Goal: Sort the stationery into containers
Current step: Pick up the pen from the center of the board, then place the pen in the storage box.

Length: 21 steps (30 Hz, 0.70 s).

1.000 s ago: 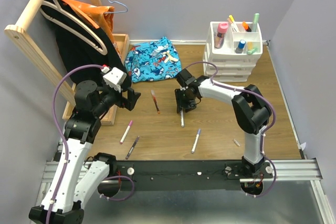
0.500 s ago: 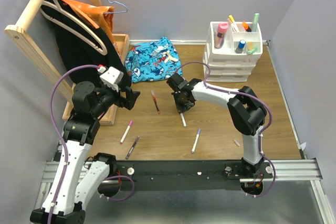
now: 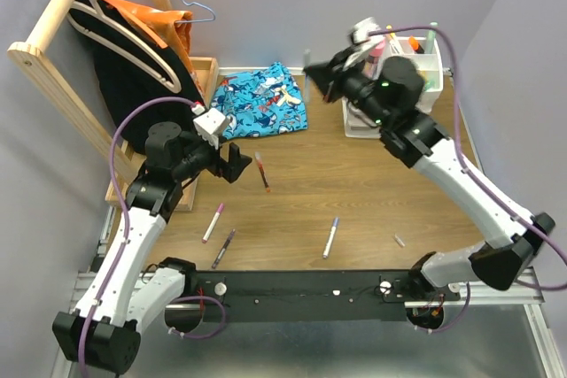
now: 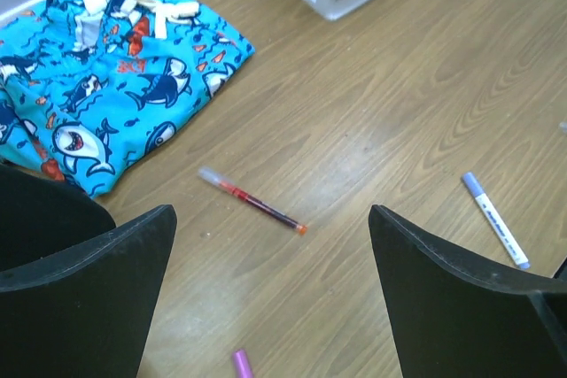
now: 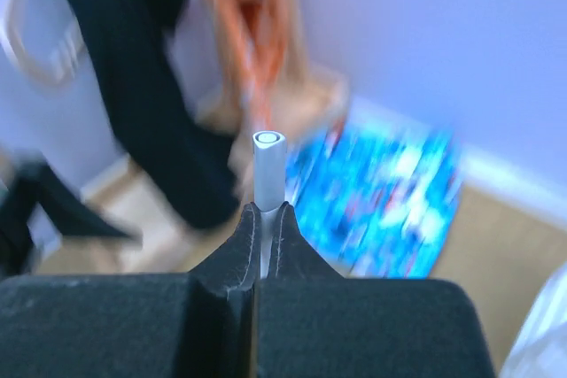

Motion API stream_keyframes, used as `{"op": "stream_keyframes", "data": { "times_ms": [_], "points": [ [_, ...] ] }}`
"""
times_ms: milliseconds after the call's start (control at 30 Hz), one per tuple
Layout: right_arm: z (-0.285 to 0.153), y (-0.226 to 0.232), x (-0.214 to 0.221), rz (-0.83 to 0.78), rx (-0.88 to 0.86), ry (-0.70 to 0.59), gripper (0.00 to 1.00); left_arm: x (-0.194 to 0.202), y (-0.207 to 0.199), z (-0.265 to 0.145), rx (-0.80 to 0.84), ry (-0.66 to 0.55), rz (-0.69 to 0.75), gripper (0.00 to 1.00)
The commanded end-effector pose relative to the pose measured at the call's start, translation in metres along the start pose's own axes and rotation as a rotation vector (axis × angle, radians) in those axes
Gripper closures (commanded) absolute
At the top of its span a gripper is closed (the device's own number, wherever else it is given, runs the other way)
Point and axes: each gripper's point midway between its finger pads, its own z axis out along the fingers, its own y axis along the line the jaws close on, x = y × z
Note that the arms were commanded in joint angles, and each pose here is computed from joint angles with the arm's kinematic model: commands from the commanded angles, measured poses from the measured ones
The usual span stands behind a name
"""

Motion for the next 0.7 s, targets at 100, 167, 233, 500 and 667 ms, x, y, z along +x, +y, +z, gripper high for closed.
{"op": "stream_keyframes", "data": {
  "times_ms": [100,167,233,500,667],
  "points": [
    [-0.010,-0.141,-0.121,-0.215,0.304,-0.397,0.99,-0.030,0.016,0.015,-0.012,-0.017,0.082,0.01],
    [-0.010,-0.187,-0.122,-0.223,0.361,-0.377,0.99,-0.036,0.020,0.019,-0.014,-0.017,0.090,0.01],
    [-0.010,-0.212,-0.130,-0.230,0.388,-0.386,1.00,-0.036,0.024,0.024,-0.018,-0.013,0.098,0.01],
    [-0.018,-0.317,-0.127,-0.171,0.560,-0.318,1.00,-0.036,0.028,0.037,-0.011,-0.015,0.075,0.01],
    [-0.007,-0.345,-0.099,-0.224,0.571,-0.208,0.99,-0.034,0.033,0.047,-0.016,-0.021,0.063,0.01]
  ]
}}
